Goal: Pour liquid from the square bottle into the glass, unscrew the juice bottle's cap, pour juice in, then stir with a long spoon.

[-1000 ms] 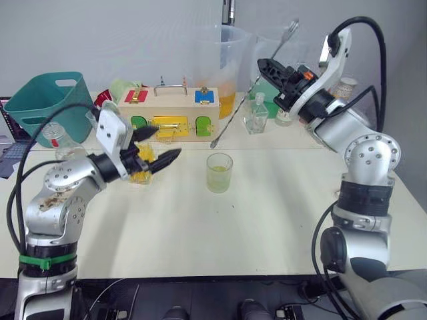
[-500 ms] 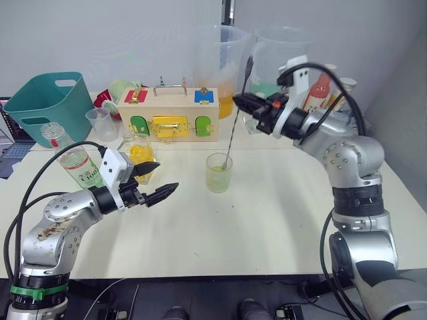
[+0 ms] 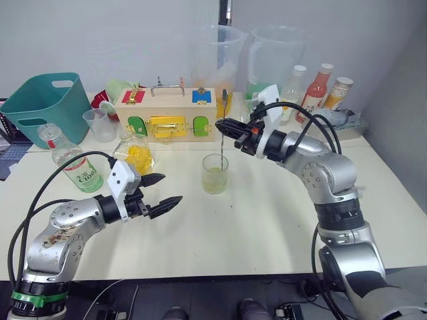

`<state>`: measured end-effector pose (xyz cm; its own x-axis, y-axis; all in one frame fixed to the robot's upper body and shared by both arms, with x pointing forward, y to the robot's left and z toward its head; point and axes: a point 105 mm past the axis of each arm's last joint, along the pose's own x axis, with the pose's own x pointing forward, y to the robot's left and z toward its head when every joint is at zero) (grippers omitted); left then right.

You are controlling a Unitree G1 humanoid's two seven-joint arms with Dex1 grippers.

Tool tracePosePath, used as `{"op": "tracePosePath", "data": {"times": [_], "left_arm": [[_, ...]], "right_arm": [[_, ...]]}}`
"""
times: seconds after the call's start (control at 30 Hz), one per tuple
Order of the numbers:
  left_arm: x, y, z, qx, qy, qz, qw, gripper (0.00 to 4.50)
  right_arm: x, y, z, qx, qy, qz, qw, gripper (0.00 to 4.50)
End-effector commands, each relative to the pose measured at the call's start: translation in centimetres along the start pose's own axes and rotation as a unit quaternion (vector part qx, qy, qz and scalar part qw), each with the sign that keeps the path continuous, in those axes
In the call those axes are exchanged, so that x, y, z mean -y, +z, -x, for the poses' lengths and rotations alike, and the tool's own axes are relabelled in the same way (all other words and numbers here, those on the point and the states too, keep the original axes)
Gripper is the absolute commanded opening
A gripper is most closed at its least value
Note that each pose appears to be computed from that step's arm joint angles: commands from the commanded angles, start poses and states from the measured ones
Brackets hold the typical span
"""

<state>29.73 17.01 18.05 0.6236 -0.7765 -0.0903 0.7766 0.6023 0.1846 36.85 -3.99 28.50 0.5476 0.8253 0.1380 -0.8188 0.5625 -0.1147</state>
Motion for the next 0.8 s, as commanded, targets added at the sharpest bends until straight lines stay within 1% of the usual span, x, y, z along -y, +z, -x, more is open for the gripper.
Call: {"op": "tracePosePath", "data": {"times": [0.03, 0.17, 0.33, 0.43, 0.5, 0.57, 0.7, 0.8], "left_arm": [[-0.1, 1.0, -0.1, 0.01, 0.001, -0.026, 1.0, 4.49], [-0.1, 0.8, -0.1, 0.003, 0.001, -0.031, 1.0, 4.49], [0.0, 0.7, -0.1, 0.0, -0.002, -0.035, 0.999, 4.49], [0.0, 0.5, -0.3, -0.005, -0.004, -0.038, 0.999, 4.49], [0.3, 0.1, -0.6, -0.012, -0.01, -0.04, 0.999, 4.49], [0.3, 0.0, -0.7, -0.014, -0.012, -0.041, 0.999, 4.49], [0.2, 0.0, -0.7, -0.014, -0.012, -0.042, 0.999, 4.49], [0.2, -0.1, -0.9, -0.016, -0.014, -0.043, 0.999, 4.49]], "right_arm": [[0.3, 1.5, -0.5, 0.029, -0.015, 0.04, 0.999, 0.0], [0.8, 1.1, -1.0, 0.025, -0.025, 0.05, 0.998, 0.0], [1.5, 1.1, -1.3, 0.017, -0.043, 0.085, 0.995, 0.0], [1.3, 1.7, -1.6, 0.039, -0.041, 0.08, 0.995, 0.0], [0.4, 2.2, -2.2, 0.061, -0.024, 0.064, 0.996, 0.0], [-0.7, 2.4, -2.7, 0.07, -0.005, 0.053, 0.996, 0.0], [-2.0, 2.5, -3.0, 0.074, 0.017, 0.046, 0.996, 0.0], [-3.7, 2.3, -2.7, 0.065, 0.055, 0.021, 0.996, 0.0]]}}
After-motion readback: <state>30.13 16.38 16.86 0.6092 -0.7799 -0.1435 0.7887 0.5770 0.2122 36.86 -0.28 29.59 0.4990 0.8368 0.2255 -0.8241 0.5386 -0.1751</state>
